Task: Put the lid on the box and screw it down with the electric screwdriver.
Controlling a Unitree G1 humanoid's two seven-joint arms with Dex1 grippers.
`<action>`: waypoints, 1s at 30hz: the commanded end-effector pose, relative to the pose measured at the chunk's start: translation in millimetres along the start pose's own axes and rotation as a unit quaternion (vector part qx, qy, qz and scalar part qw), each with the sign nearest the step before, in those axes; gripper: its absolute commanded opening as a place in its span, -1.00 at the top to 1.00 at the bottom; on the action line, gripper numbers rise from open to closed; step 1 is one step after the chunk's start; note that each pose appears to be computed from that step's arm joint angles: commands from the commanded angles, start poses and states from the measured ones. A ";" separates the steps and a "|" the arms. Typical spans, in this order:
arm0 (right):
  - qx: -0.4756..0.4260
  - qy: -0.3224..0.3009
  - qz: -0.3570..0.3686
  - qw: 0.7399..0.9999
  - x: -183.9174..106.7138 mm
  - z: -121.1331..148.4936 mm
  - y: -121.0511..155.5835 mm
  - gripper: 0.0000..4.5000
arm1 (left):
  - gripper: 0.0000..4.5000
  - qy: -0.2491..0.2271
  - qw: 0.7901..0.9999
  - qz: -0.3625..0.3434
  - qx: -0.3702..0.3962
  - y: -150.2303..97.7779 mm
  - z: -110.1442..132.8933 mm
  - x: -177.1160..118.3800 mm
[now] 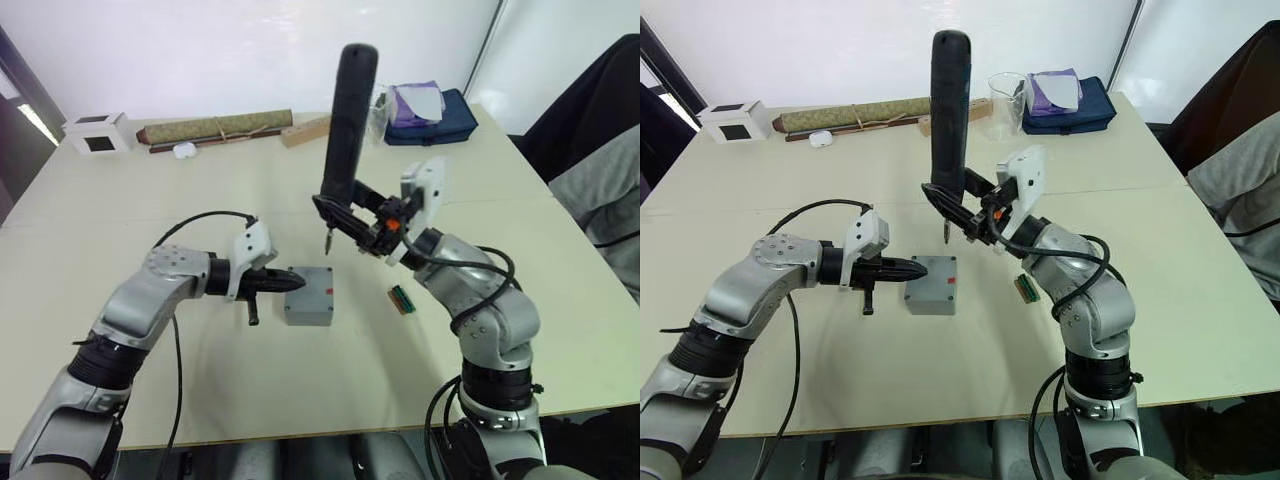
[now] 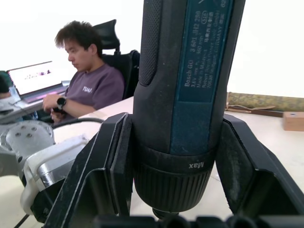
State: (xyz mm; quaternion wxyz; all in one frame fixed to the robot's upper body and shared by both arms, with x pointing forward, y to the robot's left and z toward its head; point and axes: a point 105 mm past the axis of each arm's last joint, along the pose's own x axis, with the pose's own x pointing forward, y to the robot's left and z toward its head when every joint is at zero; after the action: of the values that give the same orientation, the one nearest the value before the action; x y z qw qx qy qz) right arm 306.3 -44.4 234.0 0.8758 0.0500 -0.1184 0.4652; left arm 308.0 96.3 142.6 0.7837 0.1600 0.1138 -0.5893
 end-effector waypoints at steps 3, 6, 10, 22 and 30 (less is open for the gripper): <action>-0.030 -0.016 0.006 0.999 -0.7 0.0 4.2 0.04 | 1.00 0.006 1.000 -0.001 -0.010 -2.4 -4.8 5.9; -0.039 -0.005 0.004 0.999 2.6 -8.1 1.8 0.04 | 1.00 0.004 1.000 -0.003 -0.012 -4.2 -3.7 5.2; -0.048 -0.001 0.002 0.999 2.6 -11.4 -2.7 0.04 | 1.00 0.002 1.000 -0.005 -0.014 -4.4 -0.6 5.4; -0.062 0.018 -0.008 0.998 1.1 -32.4 -1.9 0.04 | 1.00 -0.002 1.000 -0.001 -0.018 -3.3 2.7 3.5; 0.016 0.055 -0.052 0.997 -16.5 -61.5 -14.3 0.04 | 1.00 0.004 1.000 -0.009 -0.020 -7.3 -2.3 3.7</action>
State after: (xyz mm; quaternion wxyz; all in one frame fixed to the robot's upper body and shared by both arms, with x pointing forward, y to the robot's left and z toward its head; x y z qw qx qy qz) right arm 316.8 -46.3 189.9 0.8933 0.0091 -0.1051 0.4369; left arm 306.3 90.6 140.8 0.7860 0.1398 0.1234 -0.5895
